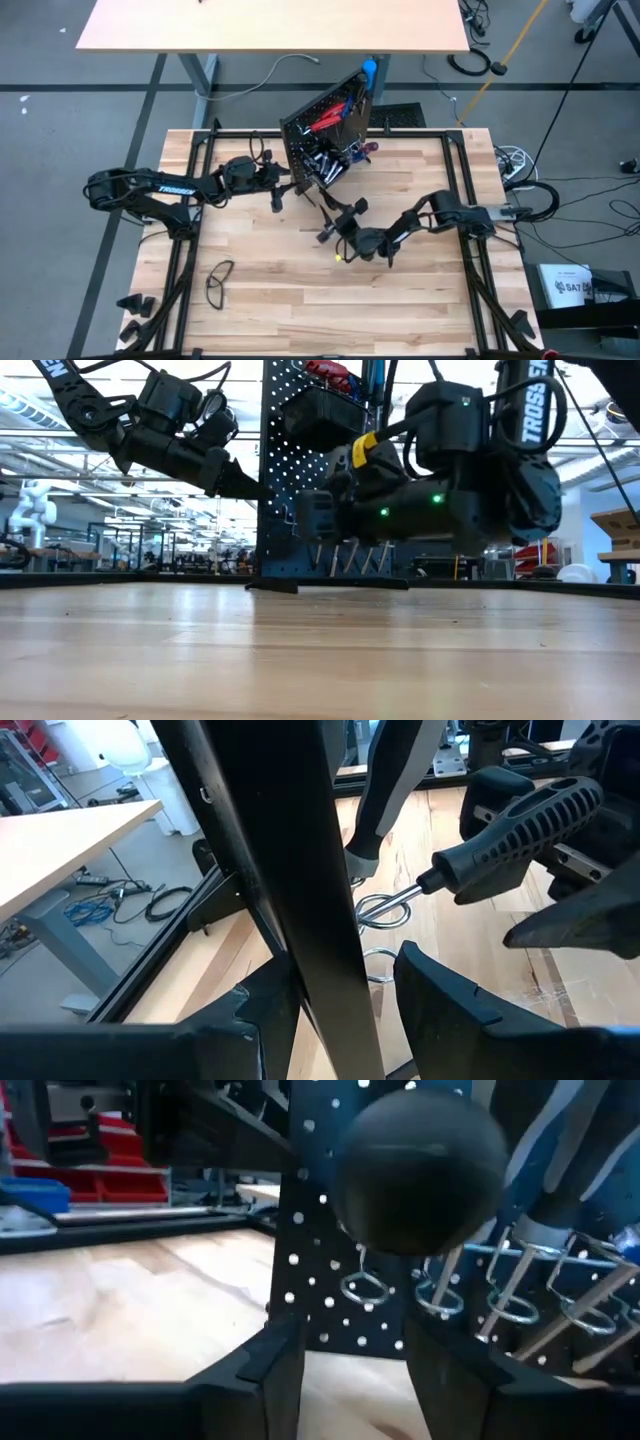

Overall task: Hang tools onto peg board
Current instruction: Hang the black screwdriver on the pegboard

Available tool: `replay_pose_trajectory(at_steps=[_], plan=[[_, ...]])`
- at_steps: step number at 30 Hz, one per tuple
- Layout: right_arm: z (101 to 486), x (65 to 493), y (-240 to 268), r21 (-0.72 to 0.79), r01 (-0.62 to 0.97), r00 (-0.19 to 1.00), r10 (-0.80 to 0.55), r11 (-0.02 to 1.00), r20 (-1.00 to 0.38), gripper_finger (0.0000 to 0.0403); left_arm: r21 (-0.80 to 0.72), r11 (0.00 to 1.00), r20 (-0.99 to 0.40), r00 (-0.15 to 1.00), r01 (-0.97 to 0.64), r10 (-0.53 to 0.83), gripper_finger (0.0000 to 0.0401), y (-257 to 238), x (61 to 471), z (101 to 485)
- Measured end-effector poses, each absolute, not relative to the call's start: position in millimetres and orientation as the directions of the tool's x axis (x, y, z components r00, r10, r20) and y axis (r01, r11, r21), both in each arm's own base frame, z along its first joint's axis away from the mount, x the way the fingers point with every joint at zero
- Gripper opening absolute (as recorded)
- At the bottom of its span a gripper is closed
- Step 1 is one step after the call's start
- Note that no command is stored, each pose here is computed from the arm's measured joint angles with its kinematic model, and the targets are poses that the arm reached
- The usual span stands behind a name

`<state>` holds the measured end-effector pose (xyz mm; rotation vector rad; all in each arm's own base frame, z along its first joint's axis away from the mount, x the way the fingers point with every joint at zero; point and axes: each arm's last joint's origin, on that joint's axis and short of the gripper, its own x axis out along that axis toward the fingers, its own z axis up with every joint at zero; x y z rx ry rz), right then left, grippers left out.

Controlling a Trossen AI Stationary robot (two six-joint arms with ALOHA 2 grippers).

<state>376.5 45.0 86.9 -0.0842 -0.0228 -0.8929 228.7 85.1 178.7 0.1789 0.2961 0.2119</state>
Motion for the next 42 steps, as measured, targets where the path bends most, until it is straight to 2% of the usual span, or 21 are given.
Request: replay_pose_trajectory(at_steps=[10, 24, 33, 42], plan=[[99, 387, 43, -0.132, 0.820, 0.570, -0.815, 0.557, 0.103, 0.0138, 0.203, 0.963, -0.276, 0.933, -0.178, 0.231, 0.0162, 85, 229, 178], [109, 386, 51, -0.150, 0.817, 0.574, -0.811, 0.557, 0.112, 0.0100, 0.203, 0.963, -0.278, 0.932, -0.178, 0.231, 0.0162, 85, 229, 178], [133, 385, 50, -0.182, 0.808, 0.586, -0.797, 0.560, 0.145, 0.0098, 0.201, 0.963, -0.277, 0.933, -0.179, 0.231, 0.0162, 85, 229, 178], [133, 386, 44, -0.088, 0.814, 0.581, -0.800, 0.574, 0.149, 0.0095, 0.198, 0.964, -0.278, 0.932, -0.180, 0.231, 0.0162, 85, 229, 178]])
